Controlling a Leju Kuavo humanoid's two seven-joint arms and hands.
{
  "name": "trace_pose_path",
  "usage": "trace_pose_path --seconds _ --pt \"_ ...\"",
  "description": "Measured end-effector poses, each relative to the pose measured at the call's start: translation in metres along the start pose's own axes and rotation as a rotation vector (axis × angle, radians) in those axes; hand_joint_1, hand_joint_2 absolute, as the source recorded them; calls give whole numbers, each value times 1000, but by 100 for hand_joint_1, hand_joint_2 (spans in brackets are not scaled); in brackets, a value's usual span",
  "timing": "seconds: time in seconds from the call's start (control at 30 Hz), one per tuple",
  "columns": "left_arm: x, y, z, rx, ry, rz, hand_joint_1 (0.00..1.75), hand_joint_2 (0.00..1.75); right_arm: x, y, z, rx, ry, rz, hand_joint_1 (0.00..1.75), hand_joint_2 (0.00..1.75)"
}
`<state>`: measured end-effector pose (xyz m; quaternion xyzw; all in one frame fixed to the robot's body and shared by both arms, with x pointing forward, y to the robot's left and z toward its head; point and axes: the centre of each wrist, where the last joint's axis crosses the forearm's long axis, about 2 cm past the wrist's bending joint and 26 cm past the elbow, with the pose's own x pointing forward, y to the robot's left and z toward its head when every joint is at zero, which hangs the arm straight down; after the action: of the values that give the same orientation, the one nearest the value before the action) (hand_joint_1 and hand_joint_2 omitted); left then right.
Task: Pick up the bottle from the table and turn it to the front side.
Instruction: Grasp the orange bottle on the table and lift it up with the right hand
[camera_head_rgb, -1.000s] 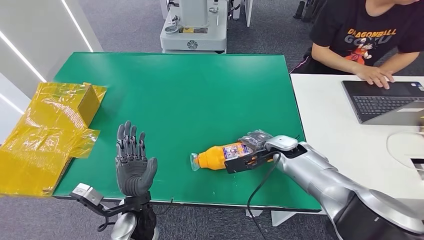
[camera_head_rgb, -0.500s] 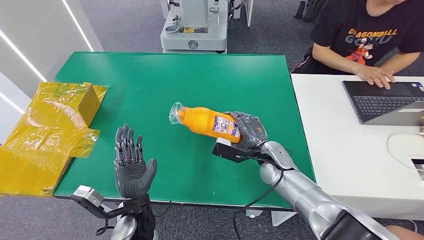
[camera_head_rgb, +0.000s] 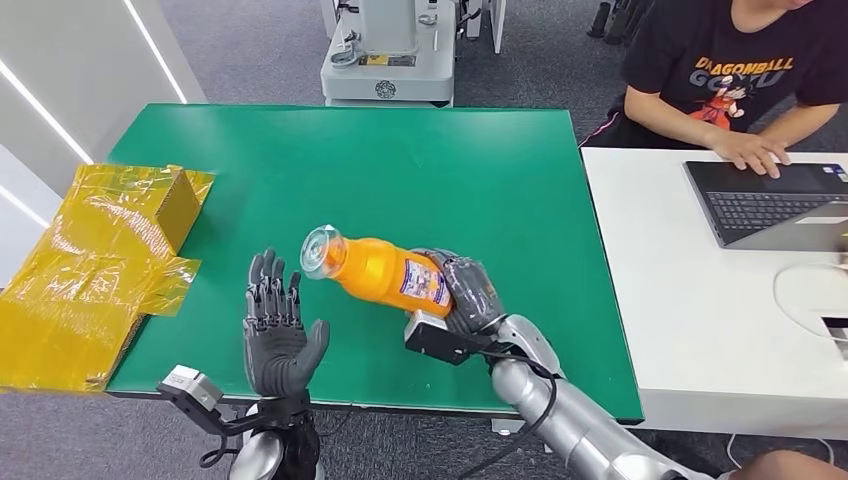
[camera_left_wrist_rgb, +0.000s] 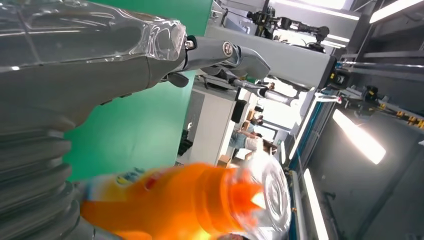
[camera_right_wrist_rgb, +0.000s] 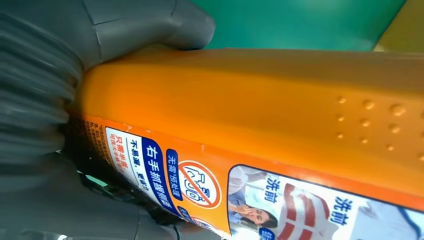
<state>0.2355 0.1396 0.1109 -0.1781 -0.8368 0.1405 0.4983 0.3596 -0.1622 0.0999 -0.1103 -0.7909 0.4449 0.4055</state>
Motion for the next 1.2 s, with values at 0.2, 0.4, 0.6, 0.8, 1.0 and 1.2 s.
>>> trace_pose_path --seconds 0.2,0.4,0.6,0.8,1.0,1.2 --pt "-1 -5 -5 -63 13 -13 0 175 5 11 3 156 -28 -59 175 175" --pt "-2 -6 -8 -72 31 -14 0 175 8 16 4 219 -81 -81 175 175" --pt "-2 -5 -8 -71 35 -13 0 175 10 19 3 230 -92 -86 175 175" --pt "-5 -4 -8 -76 46 0 0 175 11 20 3 253 -136 -83 175 175" --pt "-8 -4 -11 -90 49 10 175 175 12 21 3 263 -154 -90 175 175" --pt "-8 -4 -12 -115 43 -19 175 175 13 22 -1 270 -152 -101 175 175"
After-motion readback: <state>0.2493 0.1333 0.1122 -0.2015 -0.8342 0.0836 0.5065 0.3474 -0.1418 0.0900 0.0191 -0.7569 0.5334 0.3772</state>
